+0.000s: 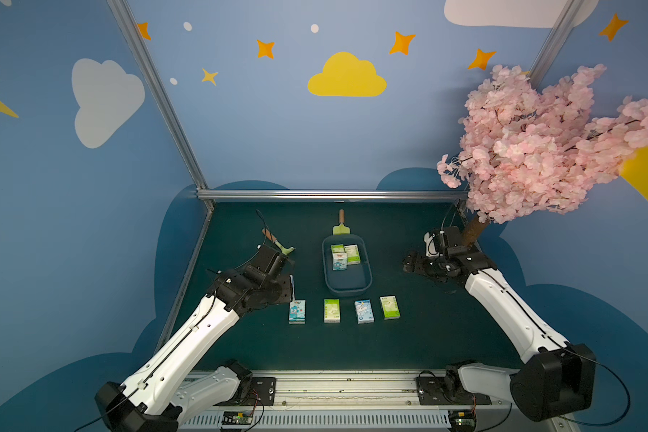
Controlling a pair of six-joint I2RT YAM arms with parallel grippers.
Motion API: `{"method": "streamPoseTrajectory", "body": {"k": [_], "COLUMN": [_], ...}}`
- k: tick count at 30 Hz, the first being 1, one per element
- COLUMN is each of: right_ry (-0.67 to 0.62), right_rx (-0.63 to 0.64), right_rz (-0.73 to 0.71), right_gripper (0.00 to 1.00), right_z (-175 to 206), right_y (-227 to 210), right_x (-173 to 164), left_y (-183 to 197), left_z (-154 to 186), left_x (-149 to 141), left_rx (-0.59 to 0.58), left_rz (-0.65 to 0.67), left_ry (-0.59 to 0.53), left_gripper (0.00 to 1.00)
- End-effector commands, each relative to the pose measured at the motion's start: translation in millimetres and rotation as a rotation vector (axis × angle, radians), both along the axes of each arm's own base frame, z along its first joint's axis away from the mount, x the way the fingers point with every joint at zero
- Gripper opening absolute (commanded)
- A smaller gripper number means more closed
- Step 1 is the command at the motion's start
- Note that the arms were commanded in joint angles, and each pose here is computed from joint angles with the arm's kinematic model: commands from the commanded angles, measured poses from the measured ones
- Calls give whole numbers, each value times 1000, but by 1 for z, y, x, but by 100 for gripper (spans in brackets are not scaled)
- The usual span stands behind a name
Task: Take the pocket tissues out of the storage box
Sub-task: Place the pocket tissues at the center of the board.
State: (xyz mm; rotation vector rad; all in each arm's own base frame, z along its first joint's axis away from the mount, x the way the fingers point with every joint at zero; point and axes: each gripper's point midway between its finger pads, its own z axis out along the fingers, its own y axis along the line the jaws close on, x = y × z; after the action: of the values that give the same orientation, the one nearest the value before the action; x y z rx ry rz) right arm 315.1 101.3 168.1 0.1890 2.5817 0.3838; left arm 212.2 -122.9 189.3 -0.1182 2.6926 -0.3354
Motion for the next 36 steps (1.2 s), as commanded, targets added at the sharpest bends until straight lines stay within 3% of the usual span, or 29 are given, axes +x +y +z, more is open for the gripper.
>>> {"method": "streamPoseTrajectory", "body": {"k": [1, 17, 24, 36], "right_ry": [-22, -1, -6, 0], "right_rx": [29, 47, 41, 33], "right_rz": [8, 8, 10, -4], "right_gripper": [98, 98, 98, 98], "right_z": [10, 6, 7, 2], "right_y": [5, 7, 6, -1], "right_x": [6, 4, 4, -1], "left_y": [0, -32, -34, -33], "left_z": [-20, -99, -126, -154], "left_x": [-22, -67, -78, -84], "left_rx": [-18, -50, 11, 78], "left_rz": [-3, -25, -52, -58], "left_ry": [84, 347, 458, 521], "left_gripper": [42, 41, 42, 46]}}
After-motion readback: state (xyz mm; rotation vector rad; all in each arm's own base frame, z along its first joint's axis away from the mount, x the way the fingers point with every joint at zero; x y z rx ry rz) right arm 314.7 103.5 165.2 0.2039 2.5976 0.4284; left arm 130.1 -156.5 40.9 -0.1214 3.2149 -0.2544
